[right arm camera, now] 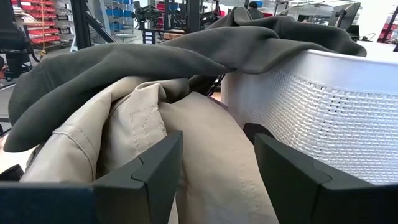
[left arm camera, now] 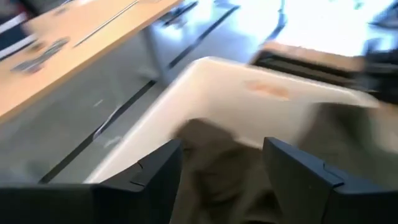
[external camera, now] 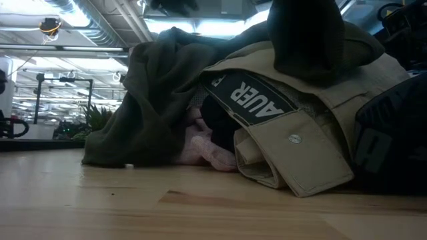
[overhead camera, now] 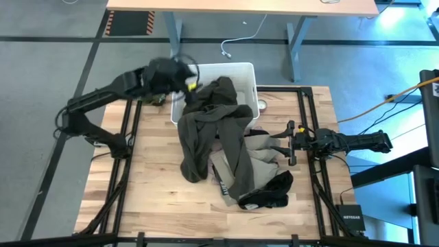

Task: Sort clothes
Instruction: Put the black jacket into the white bin

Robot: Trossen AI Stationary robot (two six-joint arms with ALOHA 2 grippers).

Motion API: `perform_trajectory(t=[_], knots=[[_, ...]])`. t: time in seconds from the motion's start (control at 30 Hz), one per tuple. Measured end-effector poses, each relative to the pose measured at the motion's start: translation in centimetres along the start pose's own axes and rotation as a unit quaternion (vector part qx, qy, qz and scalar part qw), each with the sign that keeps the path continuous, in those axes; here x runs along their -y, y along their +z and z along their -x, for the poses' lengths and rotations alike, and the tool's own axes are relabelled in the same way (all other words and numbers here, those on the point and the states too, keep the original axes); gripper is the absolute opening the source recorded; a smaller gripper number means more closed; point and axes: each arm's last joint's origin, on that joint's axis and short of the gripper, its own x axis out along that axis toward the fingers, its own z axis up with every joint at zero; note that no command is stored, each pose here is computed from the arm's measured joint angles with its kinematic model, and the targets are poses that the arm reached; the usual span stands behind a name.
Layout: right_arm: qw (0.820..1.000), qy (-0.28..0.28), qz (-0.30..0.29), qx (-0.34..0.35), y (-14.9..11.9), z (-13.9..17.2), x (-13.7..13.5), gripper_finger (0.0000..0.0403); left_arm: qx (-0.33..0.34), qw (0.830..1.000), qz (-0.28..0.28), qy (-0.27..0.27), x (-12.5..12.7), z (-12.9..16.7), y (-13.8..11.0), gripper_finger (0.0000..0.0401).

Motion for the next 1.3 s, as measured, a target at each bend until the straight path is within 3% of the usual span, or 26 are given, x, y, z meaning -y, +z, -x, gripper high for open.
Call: perform_trajectory(t=[0.13, 0.27, 0.4, 0.6, 0.77, 0.9, 1.07, 1.2, 1.3], knots=[[1.0, 0.0, 0.0, 0.0, 0.0, 0.0, 0.0, 0.0218, 0.054, 0.996, -0.034, -0.056, 3.5, 1.8, -1.4, 0.021], [1.0, 0.0, 0.0, 0.0, 0.0, 0.0, 0.0, 0.0218, 0.089, 0.993, -0.054, -0.059, 6.0, 2.4, -3.9, 0.021], [1.0, 0.0, 0.0, 0.0, 0.0, 0.0, 0.0, 0.0218, 0.109, 0.99, -0.042, -0.079, 7.0, 2.8, -6.1, 0.0209], [1.0, 0.0, 0.0, 0.0, 0.0, 0.0, 0.0, 0.0218, 0.063, 0.992, -0.03, -0.11, 8.7, 2.5, -9.1, 0.0209], [1.0, -0.015, -0.003, 0.014, 0.3, 0.0, 0.1, 0.0218, 0.07, 0.989, -0.013, -0.13, 9.3, 3.3, -9.2, 0.0209], [0.996, 0.011, -0.083, 0.02, 0.4, 0.0, 0.0, 0.0218, 0.087, 0.988, 0.001, -0.124, 9.2, 4.9, -9.1, 0.0209], [0.98, 0.054, -0.162, 0.098, 2.0, 0.2, -0.1, 0.0218, 0.105, 0.989, -0.004, -0.1, 9.8, 6.2, -9.2, 0.0209], [0.956, 0.093, -0.176, 0.215, 4.2, 0.8, 0.0, 0.0218, 0.129, 0.988, 0.002, -0.087, 9.6, 6.9, -8.8, 0.0209], [0.949, 0.086, -0.192, 0.234, 5.2, 0.7, 0.1, 0.0218, 0.132, 0.988, 0.003, -0.086, 9.8, 6.8, -8.7, 0.0209]])
